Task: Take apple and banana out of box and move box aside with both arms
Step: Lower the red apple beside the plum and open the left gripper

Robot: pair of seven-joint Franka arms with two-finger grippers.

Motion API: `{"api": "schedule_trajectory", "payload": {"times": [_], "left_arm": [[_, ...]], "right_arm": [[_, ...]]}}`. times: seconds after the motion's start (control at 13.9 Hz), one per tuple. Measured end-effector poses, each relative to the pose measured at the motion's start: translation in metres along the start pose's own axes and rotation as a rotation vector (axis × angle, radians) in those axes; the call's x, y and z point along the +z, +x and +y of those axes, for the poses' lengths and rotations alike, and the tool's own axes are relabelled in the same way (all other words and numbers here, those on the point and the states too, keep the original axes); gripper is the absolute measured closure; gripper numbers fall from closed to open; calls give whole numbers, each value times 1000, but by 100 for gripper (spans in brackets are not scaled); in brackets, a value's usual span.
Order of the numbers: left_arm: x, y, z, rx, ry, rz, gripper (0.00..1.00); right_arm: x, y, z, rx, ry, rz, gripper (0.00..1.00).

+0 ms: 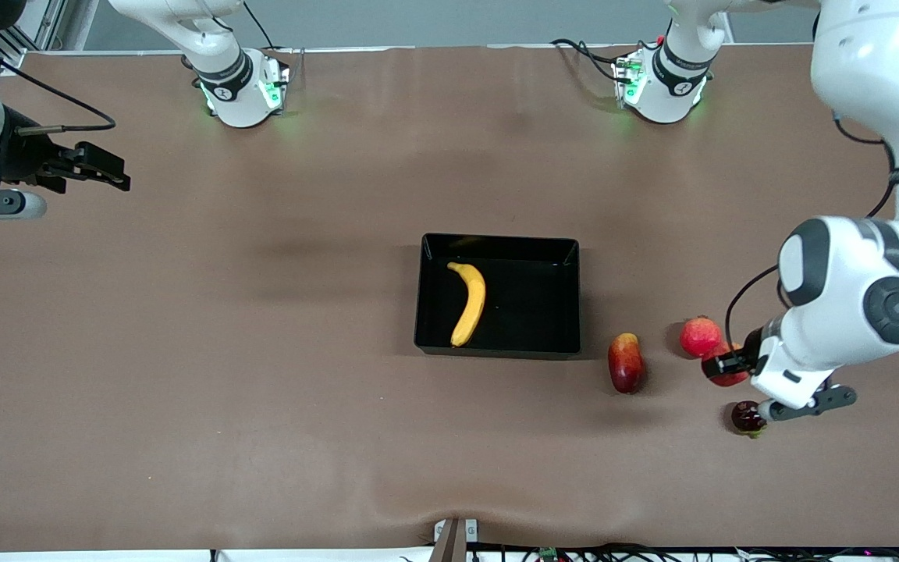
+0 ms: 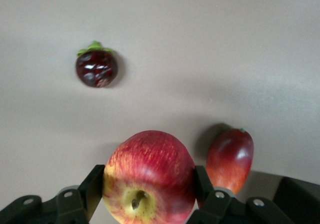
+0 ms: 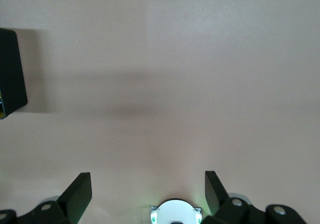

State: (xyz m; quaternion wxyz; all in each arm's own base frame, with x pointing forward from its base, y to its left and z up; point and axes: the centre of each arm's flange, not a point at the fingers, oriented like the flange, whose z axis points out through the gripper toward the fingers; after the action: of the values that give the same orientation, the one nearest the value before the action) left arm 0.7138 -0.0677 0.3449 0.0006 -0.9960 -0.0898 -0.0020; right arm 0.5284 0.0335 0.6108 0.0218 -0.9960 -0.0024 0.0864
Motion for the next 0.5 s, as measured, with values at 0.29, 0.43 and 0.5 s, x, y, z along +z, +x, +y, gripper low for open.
{"api": "schedule_trajectory", "payload": {"times": [0.29,0.43,0.5], "left_arm": [[36,11,3,128,-5,1,23],[45,14,3,172,-7,6,23],[49,16,5,189,-7,15,23]], "right_arm": [[1,1,0,0,0,2,0],[2,2,0,-1,0,0,0],[2,2,-1,-1,0,-1,0]]}}
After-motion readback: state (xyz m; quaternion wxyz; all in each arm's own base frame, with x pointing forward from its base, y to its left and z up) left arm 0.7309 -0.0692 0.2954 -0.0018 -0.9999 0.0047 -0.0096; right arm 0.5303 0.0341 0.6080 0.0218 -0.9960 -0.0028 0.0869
